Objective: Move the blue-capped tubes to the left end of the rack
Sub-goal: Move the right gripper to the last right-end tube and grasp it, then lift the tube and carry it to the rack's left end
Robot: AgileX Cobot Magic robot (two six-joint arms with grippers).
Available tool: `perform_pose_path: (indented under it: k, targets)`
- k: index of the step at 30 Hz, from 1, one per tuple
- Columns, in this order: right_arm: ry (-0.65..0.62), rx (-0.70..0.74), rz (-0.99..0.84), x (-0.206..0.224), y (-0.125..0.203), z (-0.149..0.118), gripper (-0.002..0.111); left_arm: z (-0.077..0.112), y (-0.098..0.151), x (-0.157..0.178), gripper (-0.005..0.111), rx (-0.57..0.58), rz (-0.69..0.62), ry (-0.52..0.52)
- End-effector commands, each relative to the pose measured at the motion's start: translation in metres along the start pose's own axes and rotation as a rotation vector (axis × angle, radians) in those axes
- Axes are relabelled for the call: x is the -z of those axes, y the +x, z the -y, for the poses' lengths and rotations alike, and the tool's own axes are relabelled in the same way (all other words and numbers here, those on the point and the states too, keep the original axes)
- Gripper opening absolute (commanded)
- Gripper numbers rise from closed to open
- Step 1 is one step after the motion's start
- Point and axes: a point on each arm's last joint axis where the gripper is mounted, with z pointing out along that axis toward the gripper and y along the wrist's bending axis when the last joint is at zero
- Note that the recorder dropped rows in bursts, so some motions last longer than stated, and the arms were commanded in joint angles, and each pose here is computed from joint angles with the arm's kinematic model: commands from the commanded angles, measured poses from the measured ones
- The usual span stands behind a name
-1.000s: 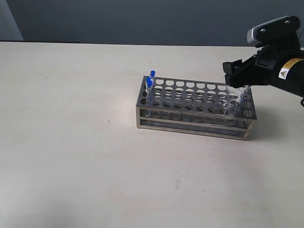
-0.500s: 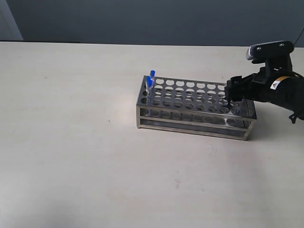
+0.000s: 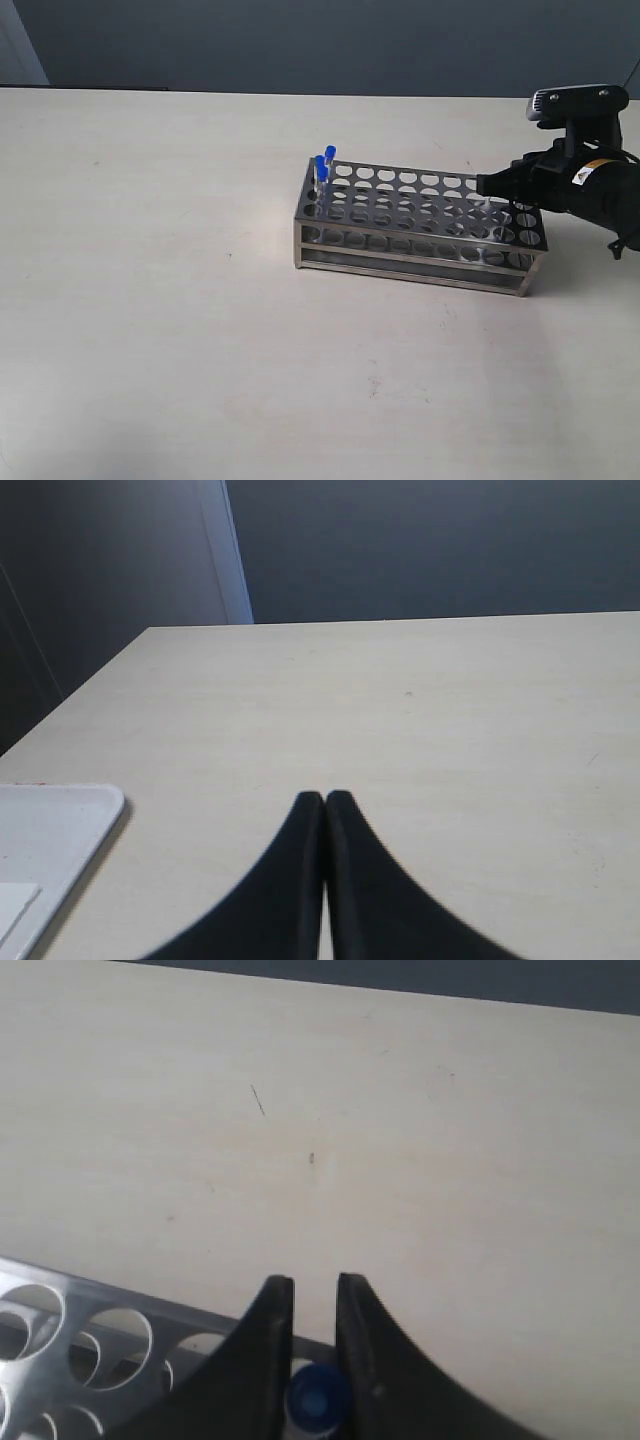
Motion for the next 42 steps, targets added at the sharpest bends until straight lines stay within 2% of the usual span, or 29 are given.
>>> perform_pose_path:
  k: [1, 14, 20, 31, 35, 42]
  targets:
    - [0.007, -0.005, 0.014, 0.002, -0.002, 0.002, -0.001, 0.0, -0.001, 0.0, 0.0, -0.001, 0.013, 0.005]
    - [0.003, -0.009, 0.13, 0.032, -0.034, 0.003, -0.001, 0.0, -0.001, 0.0, 0.0, -0.001, 0.013, 0.005]
    - [-0.039, 0.063, 0.194, 0.057, -0.053, -0.004, -0.001, 0.0, -0.001, 0.0, 0.0, -0.001, 0.013, 0.005]
    - [-0.246, 0.168, 0.275, 0.073, -0.074, -0.057, -0.001, 0.0, -0.001, 0.0, 0.0, -0.001, 0.015, 0.006]
    - [-0.324, 0.224, 0.27, 0.074, -0.073, -0.075, -0.001, 0.0, -0.001, 0.0, 0.0, -0.001, 0.015, 0.006]
    - [-0.489, 0.221, 0.291, 0.073, -0.067, -0.099, -0.001, 0.0, -0.001, 0.0, 0.0, -0.001, 0.013, 0.005]
